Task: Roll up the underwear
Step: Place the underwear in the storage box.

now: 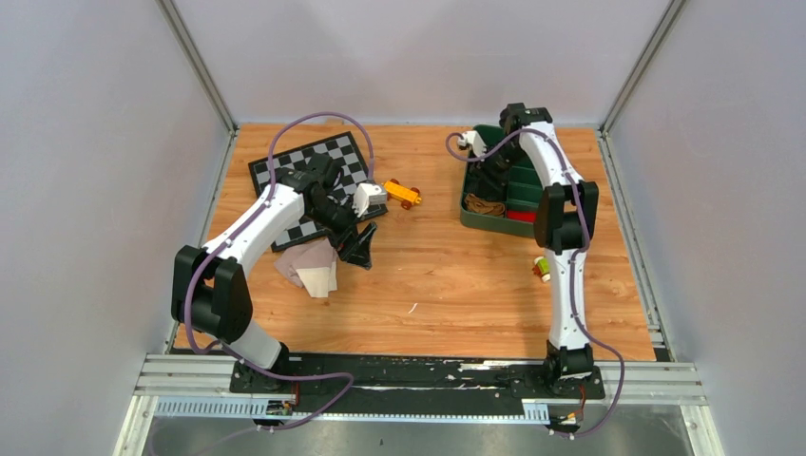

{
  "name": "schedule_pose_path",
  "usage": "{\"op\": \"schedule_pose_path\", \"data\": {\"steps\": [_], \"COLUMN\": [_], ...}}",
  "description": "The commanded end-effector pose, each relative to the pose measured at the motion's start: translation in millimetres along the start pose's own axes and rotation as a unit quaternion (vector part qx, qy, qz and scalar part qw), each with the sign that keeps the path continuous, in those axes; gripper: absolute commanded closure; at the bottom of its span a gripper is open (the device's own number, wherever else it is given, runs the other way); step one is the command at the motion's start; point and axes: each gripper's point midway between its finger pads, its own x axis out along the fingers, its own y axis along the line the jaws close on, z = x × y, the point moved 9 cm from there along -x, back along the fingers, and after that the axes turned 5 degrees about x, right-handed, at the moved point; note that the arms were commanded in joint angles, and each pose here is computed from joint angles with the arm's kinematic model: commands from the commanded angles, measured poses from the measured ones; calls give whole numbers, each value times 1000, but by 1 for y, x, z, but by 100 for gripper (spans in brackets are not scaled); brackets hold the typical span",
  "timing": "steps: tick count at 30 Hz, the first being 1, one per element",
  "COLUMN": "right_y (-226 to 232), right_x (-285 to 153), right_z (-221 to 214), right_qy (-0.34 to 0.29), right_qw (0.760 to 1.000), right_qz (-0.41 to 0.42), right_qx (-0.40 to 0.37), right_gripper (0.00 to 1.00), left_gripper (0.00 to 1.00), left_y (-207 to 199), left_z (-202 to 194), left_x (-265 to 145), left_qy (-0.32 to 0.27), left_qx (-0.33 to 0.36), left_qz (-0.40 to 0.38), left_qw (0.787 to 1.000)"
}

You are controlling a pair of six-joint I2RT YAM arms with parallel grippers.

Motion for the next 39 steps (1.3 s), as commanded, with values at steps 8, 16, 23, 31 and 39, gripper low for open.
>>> {"op": "schedule_pose_path", "data": {"steps": [8, 16, 23, 31, 39], "right_y": [5, 25, 30, 16, 24], "right_x": [-37, -72, -80, -81, -76], "right_z": [9, 30, 22, 4, -6], "right_qy": [-11, -52, -54, -49, -26], "right_qw": [998, 996, 995, 992, 995], "right_qz": [-53, -66, -68, -82, -52], "right_qx": [19, 17, 51, 87, 77], "right_gripper": [45, 41, 38, 55, 89], "left_gripper": [0, 0, 0, 0, 0], "left_y": [-5, -7, -2, -6, -5], "left_z": [14, 19, 27, 32, 28], "left_x": [-6, -10, -16, -19, -16], "left_qy": [-47, -52, -53, -61, -54], "left_qx": [23, 23, -5, -4, -11], "left_qz": [-9, -10, 29, 16, 11], "left_qw": [999, 998, 998, 998, 998]}}
